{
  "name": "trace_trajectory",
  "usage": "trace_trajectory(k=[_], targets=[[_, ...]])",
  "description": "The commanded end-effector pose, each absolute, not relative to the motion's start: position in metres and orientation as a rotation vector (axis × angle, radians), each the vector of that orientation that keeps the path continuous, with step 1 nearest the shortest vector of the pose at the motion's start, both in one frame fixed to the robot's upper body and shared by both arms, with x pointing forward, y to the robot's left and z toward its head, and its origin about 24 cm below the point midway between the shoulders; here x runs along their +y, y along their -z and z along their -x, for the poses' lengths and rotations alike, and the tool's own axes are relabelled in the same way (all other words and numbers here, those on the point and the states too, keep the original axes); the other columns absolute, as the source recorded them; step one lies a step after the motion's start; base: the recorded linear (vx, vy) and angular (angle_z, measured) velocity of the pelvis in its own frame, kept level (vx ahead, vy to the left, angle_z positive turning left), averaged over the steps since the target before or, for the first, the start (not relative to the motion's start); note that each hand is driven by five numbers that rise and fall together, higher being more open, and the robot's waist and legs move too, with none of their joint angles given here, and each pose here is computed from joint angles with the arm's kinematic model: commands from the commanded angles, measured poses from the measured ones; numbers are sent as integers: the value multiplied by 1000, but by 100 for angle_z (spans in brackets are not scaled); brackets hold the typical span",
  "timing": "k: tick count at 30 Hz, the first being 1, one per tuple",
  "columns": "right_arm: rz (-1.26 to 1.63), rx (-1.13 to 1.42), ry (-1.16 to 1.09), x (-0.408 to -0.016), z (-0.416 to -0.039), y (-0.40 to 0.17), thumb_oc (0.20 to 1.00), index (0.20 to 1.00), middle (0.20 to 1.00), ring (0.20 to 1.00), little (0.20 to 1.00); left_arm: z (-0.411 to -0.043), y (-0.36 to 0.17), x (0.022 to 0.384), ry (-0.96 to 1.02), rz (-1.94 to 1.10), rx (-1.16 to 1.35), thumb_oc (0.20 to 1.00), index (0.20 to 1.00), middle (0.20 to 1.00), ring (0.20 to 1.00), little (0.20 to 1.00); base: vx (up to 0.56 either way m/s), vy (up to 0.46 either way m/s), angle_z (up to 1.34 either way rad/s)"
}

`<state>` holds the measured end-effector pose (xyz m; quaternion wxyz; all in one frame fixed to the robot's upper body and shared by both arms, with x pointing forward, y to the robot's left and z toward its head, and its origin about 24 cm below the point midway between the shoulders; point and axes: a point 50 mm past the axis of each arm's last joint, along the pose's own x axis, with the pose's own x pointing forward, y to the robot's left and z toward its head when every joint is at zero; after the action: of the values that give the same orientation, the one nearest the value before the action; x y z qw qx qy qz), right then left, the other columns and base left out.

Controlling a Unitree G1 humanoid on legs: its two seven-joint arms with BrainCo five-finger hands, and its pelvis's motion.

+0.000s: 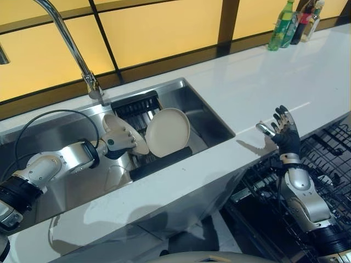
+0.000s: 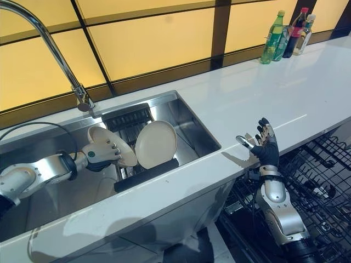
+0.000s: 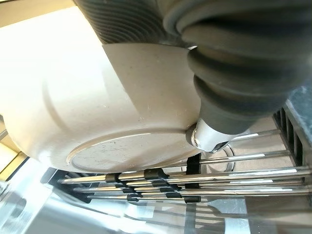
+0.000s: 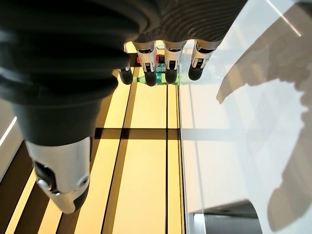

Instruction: Pick up plates and place into dishwasher.

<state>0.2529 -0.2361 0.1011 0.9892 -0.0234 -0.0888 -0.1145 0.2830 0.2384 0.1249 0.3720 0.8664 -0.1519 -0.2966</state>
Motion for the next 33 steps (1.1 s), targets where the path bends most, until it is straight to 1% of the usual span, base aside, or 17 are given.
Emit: trace_trajectory(k=[1,4,14,17,18,20,21,22,23,25,29,33], targets=[[36,-335,180,-235,-255,-134,1000,1000,1000,1000,1000,-299,-188,278,370,-2306,-331,200,200,200,200,200,-43,11,13],[37,-343,183,-238,-252,-133,1000,1000,1000,1000,1000,-296,-204,280,244,-2295,-431,200,200,200,200,200,-57,16,7],[49,-367,183,-245,-253,-140,1000,1000,1000,1000,1000,-281,-244,266,56,-2262,-672,200,200,200,200,200,-47,24,11],[62,-388,160,-245,-252,-145,1000,1000,1000,1000,1000,-276,-255,258,2,-2108,-783,200,200,200,200,200,-43,12,12],[74,-405,147,-244,-251,-148,1000,1000,1000,1000,1000,-273,-258,254,-8,-2015,-825,200,200,200,200,200,-43,14,4],[94,-437,115,-240,-250,-153,1000,1000,1000,1000,1000,-267,-258,249,-3,-1849,-874,200,200,200,200,200,-43,19,5],[110,-466,94,-238,-250,-158,1000,1000,1000,1000,1000,-264,-256,245,12,-1712,-906,200,200,200,200,200,-31,15,7],[111,-467,92,-237,-250,-158,1000,1000,1000,1000,1000,-264,-256,245,11,-1711,-904,200,200,200,200,200,-42,18,5],[131,-509,61,-233,-250,-165,1000,1000,1000,1000,1000,-262,-250,240,36,-1580,-935,200,200,200,200,200,-30,12,4],[162,-559,24,-226,-251,-174,1000,1000,1000,1000,1000,-260,-248,231,79,-1429,-958,200,200,200,200,200,-33,13,5],[209,-648,-29,-213,-252,-191,1000,1000,1000,1000,1000,-257,-246,215,167,-1243,-977,200,200,200,200,200,-34,15,1],[242,-708,-69,-203,-254,-204,1000,1000,1000,1000,1000,-259,-245,203,280,-1041,-920,200,200,200,200,200,-31,7,0]])
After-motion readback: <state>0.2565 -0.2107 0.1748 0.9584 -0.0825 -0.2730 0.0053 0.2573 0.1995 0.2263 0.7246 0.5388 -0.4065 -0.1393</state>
